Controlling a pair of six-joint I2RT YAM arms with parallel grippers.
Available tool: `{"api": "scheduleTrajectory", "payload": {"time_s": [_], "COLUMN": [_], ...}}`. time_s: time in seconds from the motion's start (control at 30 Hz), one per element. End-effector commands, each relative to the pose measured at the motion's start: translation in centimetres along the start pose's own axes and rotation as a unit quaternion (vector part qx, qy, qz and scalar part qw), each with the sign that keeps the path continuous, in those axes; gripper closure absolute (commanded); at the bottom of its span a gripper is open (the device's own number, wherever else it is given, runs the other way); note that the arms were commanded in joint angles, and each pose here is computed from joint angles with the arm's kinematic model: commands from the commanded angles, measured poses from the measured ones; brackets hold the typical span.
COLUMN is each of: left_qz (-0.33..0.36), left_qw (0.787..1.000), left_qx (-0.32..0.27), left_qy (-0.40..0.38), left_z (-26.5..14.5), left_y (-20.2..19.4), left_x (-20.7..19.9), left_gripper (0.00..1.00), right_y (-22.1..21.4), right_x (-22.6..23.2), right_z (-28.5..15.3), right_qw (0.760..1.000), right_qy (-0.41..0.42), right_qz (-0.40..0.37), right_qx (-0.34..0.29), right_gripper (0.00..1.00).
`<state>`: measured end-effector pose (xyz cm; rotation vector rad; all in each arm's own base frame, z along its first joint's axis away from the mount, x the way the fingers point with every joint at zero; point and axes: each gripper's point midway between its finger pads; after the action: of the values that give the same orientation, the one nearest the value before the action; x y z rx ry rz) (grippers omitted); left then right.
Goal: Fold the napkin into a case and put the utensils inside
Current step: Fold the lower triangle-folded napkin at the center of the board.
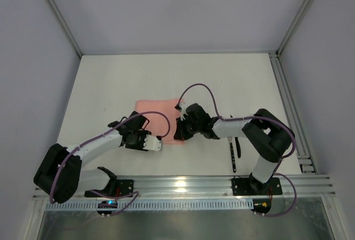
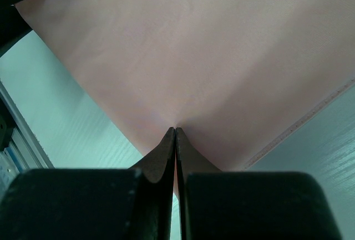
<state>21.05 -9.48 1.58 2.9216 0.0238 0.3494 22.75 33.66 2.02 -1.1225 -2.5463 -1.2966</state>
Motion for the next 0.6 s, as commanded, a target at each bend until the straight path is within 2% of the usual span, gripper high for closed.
{"api": "scheduleTrajectory", "payload": {"time_s": [0.0,0.03,0.07,0.13,0.17,0.2,0.23,0.33,0.37,0.47,0.57], "left_qz": [-0.022,-0.025,-0.031,-0.033,-0.034,-0.039,-0.046,-0.056,-0.062,-0.075,-0.085], "left_qw": [0.997,0.997,0.997,0.997,0.997,0.996,0.996,0.994,0.994,0.991,0.988], "left_qx": [-0.036,-0.037,-0.038,-0.039,-0.039,-0.040,-0.039,-0.045,-0.050,-0.056,-0.051], "left_qy": [-0.065,-0.066,-0.066,-0.065,-0.065,-0.063,-0.065,-0.077,-0.074,-0.095,-0.119], "left_z": [1.3,1.3,1.2,1.1,1.0,0.8,0.5,-0.4,-0.9,-2.0,-2.7], "left_y": [0.8,0.8,0.9,0.9,1.0,1.1,1.1,1.5,1.9,2.2,1.9], "left_x": [-3.3,-3.3,-3.3,-3.3,-3.3,-3.1,-3.1,-3.0,-2.4,-2.4,-2.9], "left_gripper": [0.59,0.70,0.75,0.77,0.82,0.89,1.00,1.00,1.00,1.00,1.00], "right_y": [2.0,2.0,2.1,2.2,2.3,2.6,2.8,4.4,4.9,6.7,7.9], "right_x": [0.5,0.5,0.5,0.6,0.6,0.7,0.7,0.7,0.6,0.9,1.3], "right_z": [-0.3,-0.3,-0.4,-0.5,-0.5,-0.8,-1.0,-2.5,-3.0,-5.3,-7.9], "right_qw": [1.000,1.000,1.000,0.999,0.999,0.999,0.999,0.995,0.992,0.982,0.957], "right_qy": [0.009,0.009,0.010,0.011,0.011,0.011,0.008,-0.006,-0.010,-0.030,-0.058], "right_qz": [-0.015,-0.015,-0.016,-0.018,-0.021,-0.026,-0.031,-0.073,-0.100,-0.154,-0.241], "right_qx": [-0.022,-0.022,-0.024,-0.026,-0.026,-0.031,-0.034,-0.062,-0.072,-0.109,-0.151], "right_gripper": [0.96,0.96,0.96,0.96,0.96,0.96,0.96,0.83,0.73,0.63,0.57]}}
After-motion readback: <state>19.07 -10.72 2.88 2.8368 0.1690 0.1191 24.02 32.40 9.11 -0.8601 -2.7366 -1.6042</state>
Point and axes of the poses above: each gripper's point midway between its finger pads, its own z axis out along the fingers, its own x axis along the line the jaws close on, y = z × x, and after that the axes turned 12 degrees about -z, right-handed
